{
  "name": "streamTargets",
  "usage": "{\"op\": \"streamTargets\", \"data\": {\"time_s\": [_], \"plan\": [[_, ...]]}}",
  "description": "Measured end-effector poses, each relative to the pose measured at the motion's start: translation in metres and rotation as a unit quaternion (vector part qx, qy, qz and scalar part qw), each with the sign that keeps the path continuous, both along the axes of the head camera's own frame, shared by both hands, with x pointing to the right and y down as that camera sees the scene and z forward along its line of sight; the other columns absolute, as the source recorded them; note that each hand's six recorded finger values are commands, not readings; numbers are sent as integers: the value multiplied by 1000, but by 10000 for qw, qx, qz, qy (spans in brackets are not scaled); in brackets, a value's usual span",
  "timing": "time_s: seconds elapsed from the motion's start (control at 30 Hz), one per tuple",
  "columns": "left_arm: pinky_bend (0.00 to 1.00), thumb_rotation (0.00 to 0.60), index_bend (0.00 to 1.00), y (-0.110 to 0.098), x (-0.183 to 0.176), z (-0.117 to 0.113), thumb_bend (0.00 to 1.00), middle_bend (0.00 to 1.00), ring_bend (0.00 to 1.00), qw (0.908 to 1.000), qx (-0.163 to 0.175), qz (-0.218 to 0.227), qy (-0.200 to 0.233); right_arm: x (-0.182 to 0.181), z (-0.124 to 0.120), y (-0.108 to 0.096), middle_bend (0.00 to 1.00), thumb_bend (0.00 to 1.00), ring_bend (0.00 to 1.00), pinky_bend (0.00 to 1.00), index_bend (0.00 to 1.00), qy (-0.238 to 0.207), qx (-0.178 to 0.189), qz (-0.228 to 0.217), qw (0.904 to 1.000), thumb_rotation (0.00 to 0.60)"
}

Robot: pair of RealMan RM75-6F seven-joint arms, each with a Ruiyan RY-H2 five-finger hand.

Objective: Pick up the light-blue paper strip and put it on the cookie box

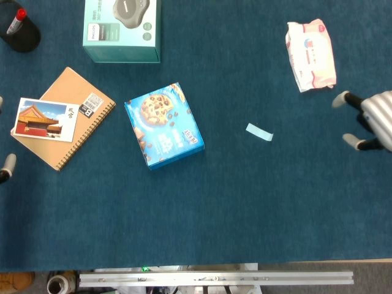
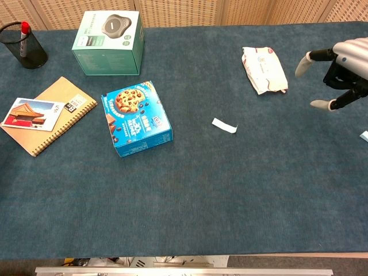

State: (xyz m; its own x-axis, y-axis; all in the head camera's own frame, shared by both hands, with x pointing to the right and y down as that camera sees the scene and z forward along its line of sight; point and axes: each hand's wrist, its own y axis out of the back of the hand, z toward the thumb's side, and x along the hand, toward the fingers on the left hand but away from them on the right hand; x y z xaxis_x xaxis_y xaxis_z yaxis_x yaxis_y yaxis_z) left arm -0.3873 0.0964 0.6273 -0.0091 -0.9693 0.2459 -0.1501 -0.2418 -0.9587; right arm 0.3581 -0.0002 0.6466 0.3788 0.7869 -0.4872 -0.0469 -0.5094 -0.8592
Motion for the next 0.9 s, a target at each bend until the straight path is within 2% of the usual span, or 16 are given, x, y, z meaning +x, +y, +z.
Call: {"op": "streamTargets", "data": {"time_s": [0.07,0.13,0.7,0.9], "plan": [[163,600,41,0,1,1,299,218,186,10000,-17,17,5,-5,5,0,1000,613,1000,1000,354,12,-130,-49,9999,600],[163,600,41,0,1,2,299,218,186,10000,-29,32,7,-13,12,-1,1000,632,1000,1000,354,17,-274,-130,9995,600],[163,600,41,2,-2,8,299,218,186,10000,-93,-2,36,-69,57,-12,1000,624,1000,1000,354,223,-1043,-502,9930,600],[163,600,41,3,-4,10,299,218,186,9999,-113,-31,52,-90,76,-12,1000,613,1000,1000,354,358,-1214,-652,9898,600]]}}
